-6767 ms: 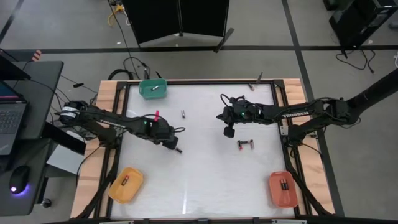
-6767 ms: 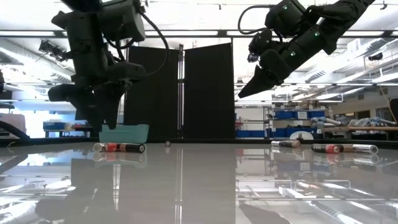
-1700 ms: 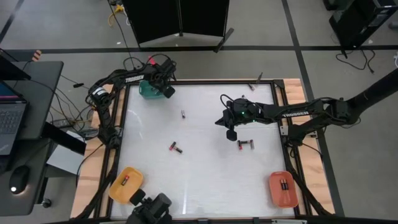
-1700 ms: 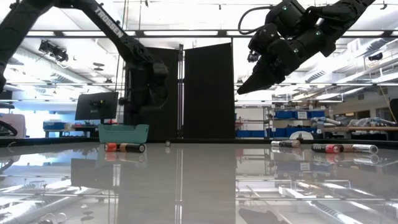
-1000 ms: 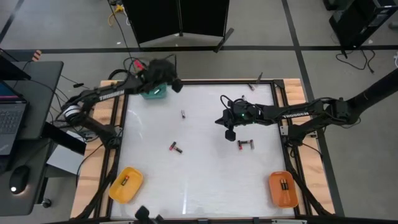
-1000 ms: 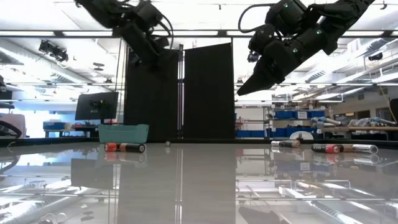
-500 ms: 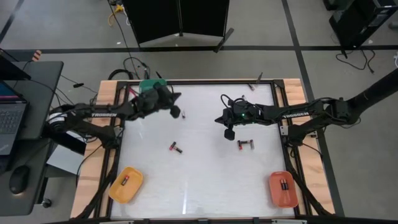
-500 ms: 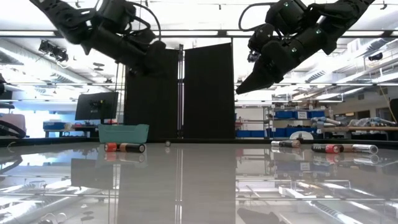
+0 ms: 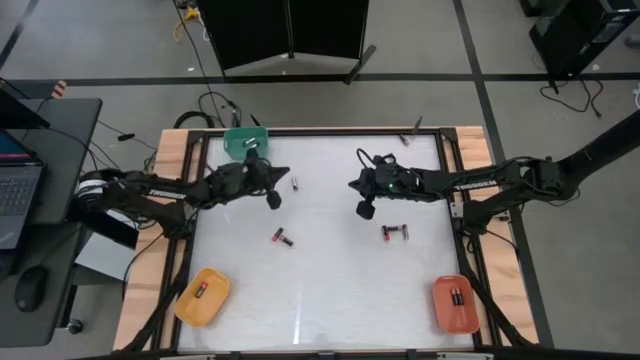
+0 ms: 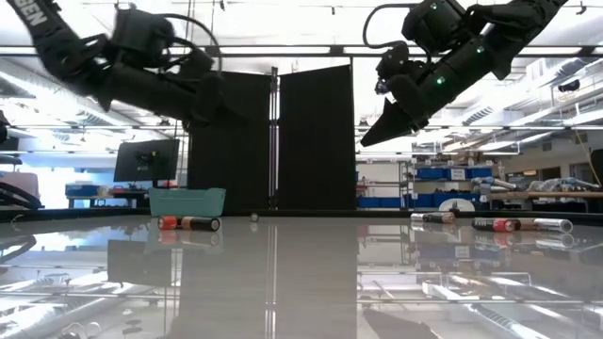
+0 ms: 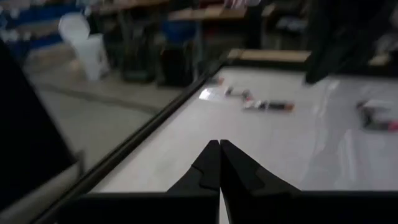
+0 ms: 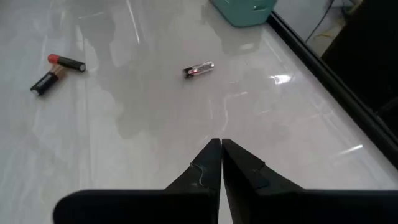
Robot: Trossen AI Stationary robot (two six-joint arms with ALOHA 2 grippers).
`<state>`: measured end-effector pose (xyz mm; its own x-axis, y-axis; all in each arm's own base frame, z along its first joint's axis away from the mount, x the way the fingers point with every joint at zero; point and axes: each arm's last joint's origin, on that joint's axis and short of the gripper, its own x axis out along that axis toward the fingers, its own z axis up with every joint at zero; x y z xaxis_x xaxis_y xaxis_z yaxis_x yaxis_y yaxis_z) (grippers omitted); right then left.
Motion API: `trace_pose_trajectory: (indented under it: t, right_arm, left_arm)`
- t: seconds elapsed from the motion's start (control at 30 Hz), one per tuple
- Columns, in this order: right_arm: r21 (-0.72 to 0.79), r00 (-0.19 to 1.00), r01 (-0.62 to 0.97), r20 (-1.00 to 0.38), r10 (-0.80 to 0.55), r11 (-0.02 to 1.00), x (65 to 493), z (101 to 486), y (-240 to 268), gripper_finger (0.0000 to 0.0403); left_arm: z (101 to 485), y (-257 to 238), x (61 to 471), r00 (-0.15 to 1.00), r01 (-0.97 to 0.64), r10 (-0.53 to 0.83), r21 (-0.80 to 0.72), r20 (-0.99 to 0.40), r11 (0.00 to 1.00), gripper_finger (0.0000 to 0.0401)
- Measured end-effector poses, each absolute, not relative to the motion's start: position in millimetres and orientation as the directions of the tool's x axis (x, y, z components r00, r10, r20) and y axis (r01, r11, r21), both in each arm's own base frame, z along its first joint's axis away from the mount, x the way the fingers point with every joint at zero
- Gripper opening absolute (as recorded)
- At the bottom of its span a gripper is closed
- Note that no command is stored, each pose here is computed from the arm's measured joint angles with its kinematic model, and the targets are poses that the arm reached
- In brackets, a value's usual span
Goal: Sort batteries
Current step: Put the top right gold battery into the orange bin
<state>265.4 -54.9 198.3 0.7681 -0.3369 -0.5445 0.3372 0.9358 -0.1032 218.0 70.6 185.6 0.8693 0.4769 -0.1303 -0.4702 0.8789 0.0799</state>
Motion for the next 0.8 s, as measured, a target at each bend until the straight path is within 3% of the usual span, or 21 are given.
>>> trace_pose_trajectory:
  t: [0.17,0.4,0.57,0.8]
  right_arm:
    - [-0.067,0.764,0.376,-0.542,-0.350,0.924,265.2,198.4,-55.9,0.0015]
    - [-0.052,0.742,0.437,-0.543,-0.393,0.898,264.0,198.0,-58.3,0.0013]
    - [-0.108,0.642,0.551,-0.578,-0.503,0.827,258.2,192.7,-60.1,0.0012]
    - [-0.137,0.547,0.600,-0.649,-0.529,0.788,249.5,184.7,-63.2,0.0012]
  left_arm:
    - [177.5,64.6,205.1,0.912,-0.406,0.408,0.066,-0.032,0.912,0.0008]
    - [169.7,62.3,198.6,0.917,-0.389,0.397,0.133,-0.040,0.912,0.0008]
    - [170.3,62.5,198.5,0.917,-0.391,0.398,0.134,-0.034,0.911,0.0008]
    - [168.1,62.9,198.3,0.911,-0.395,0.408,0.161,-0.056,0.904,0.0008]
